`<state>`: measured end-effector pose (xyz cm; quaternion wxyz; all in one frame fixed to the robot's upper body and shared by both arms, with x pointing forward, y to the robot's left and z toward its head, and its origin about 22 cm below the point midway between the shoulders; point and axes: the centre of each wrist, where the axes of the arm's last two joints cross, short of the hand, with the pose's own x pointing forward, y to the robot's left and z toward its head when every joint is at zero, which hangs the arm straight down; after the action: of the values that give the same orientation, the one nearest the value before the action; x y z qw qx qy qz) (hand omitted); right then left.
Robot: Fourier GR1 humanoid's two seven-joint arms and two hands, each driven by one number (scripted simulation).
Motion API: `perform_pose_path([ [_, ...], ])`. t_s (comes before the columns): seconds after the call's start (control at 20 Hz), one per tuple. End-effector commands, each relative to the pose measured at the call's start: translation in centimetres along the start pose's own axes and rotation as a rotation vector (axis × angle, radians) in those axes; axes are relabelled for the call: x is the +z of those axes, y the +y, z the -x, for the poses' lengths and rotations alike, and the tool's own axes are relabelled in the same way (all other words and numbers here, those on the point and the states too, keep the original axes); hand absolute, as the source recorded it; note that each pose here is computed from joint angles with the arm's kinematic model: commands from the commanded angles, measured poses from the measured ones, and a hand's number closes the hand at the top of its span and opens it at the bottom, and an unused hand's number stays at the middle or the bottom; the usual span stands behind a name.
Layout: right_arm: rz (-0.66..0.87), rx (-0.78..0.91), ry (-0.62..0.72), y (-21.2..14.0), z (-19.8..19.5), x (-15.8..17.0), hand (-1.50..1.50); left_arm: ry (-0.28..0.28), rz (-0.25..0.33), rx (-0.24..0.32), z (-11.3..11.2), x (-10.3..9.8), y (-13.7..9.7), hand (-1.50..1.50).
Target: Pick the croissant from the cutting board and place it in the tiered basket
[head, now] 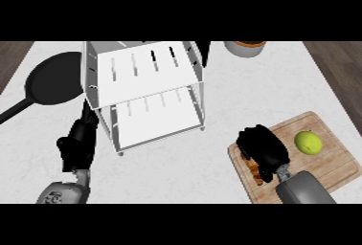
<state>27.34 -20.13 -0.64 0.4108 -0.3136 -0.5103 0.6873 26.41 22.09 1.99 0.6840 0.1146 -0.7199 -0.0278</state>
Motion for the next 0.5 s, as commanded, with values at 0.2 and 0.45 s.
perform_pose_path([
  [0.2, 0.282, -0.062, 0.281, -8.4, -11.7, -2.6, 1.5, 0.007, 0.038, 0.007, 0.2, 0.0, -0.7, 0.0],
  [0.45, 0.375, -0.067, 0.413, -13.8, -15.3, 0.3, 1.5, -0.013, 0.049, 0.018, -0.4, -0.5, -1.4, 0.0],
])
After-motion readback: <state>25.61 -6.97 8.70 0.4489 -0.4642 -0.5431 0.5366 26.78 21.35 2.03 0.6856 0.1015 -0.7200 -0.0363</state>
